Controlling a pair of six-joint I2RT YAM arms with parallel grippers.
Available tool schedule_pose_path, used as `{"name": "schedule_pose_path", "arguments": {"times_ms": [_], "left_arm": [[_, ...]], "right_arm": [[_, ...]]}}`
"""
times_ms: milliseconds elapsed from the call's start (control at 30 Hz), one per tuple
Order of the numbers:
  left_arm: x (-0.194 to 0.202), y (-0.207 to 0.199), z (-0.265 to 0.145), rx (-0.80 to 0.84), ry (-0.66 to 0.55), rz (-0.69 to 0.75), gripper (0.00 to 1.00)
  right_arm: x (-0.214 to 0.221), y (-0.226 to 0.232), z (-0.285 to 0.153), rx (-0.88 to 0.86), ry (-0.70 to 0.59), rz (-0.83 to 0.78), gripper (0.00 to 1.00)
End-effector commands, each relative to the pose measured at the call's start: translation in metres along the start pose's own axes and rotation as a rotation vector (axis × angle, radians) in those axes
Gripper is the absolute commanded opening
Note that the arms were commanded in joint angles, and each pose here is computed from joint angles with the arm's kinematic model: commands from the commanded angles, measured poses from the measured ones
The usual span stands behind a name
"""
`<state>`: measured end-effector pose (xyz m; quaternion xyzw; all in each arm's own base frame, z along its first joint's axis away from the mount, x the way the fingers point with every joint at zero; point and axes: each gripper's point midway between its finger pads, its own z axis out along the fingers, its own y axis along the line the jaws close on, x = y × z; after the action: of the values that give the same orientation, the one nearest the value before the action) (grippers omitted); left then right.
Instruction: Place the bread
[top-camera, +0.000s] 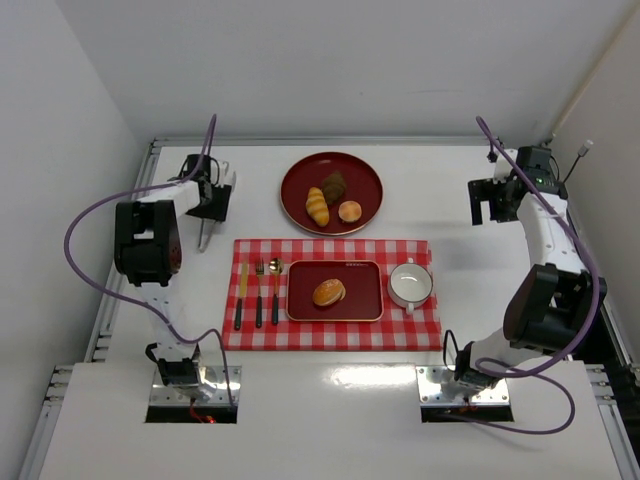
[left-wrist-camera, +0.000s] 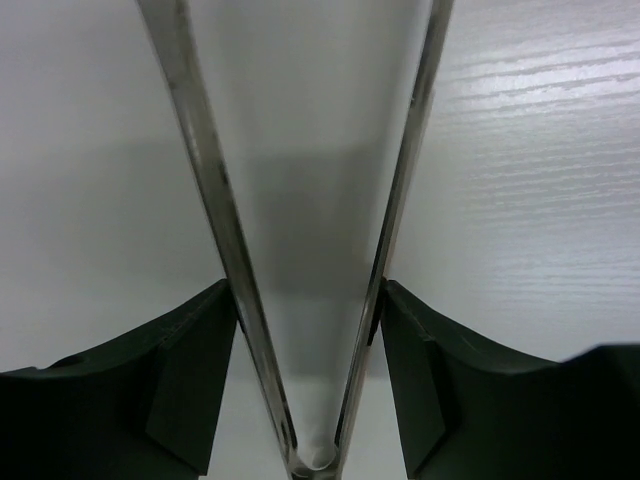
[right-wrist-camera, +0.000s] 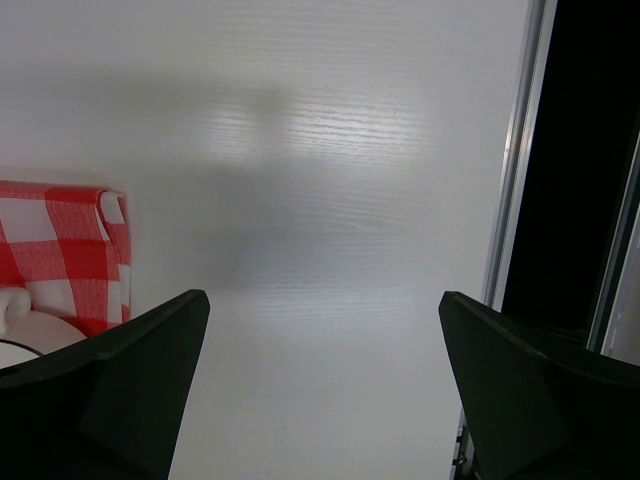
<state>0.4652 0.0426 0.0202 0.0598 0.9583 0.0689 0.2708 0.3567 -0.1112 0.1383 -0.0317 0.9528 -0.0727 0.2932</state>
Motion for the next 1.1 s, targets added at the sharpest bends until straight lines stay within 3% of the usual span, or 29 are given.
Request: {"name": "schedule_pose_path", "arguments": {"times_ms": [0,67,100,200,267,300,333,567,700,867,1067], "left_arm": [[-0.008,0.001,0.005,0.019,-0.018,-0.031,0.55],[-0.008,-0.003,0.005,0.034,-0.021,-0.040,0.62],[-0.009,-0.005,0.005,0.046,-0.023,-0.040,0.71],[-0.009,-0.005,0.005,0.046,-0.023,-0.050,0.71],[-0.018,-0.004,-0.008,0.051,-0.050,-0.051,0.93],[-0.019,-0.005,-0.013,0.060,-0.061,-0.051,0.94],[-0.030,-0.001,-0.031,0.075,-0.108,-0.061,1.00],[-0.037,0.015,-0.100,0.072,-0.224,-0.108,1.00],[-0.052,0.031,-0.165,0.056,-0.373,-0.125,1.00],[-0.049,0.038,-0.217,0.063,-0.452,-0.139,1.00],[-0.028,0.037,-0.236,0.043,-0.476,-0.125,1.00]], "right_arm": [[-0.019,0.002,-0.008,-0.013,-0.079,-0.004,1.00],[-0.015,0.004,-0.006,-0.017,-0.069,-0.003,1.00],[-0.013,0.002,-0.008,-0.003,-0.072,0.006,1.00],[-0.013,-0.001,-0.009,0.008,-0.088,0.012,1.00],[-0.013,-0.001,-0.011,0.012,-0.099,0.012,1.00],[-0.012,-0.001,-0.009,0.013,-0.101,0.012,1.00],[-0.015,0.000,-0.012,0.005,-0.115,0.010,1.00],[-0.023,-0.006,-0.023,0.035,-0.153,0.062,1.00],[-0.031,-0.014,-0.038,0.064,-0.189,0.086,1.00],[-0.030,-0.021,-0.045,0.080,-0.179,0.123,1.00],[-0.027,-0.027,-0.052,0.094,-0.185,0.146,1.00]]}}
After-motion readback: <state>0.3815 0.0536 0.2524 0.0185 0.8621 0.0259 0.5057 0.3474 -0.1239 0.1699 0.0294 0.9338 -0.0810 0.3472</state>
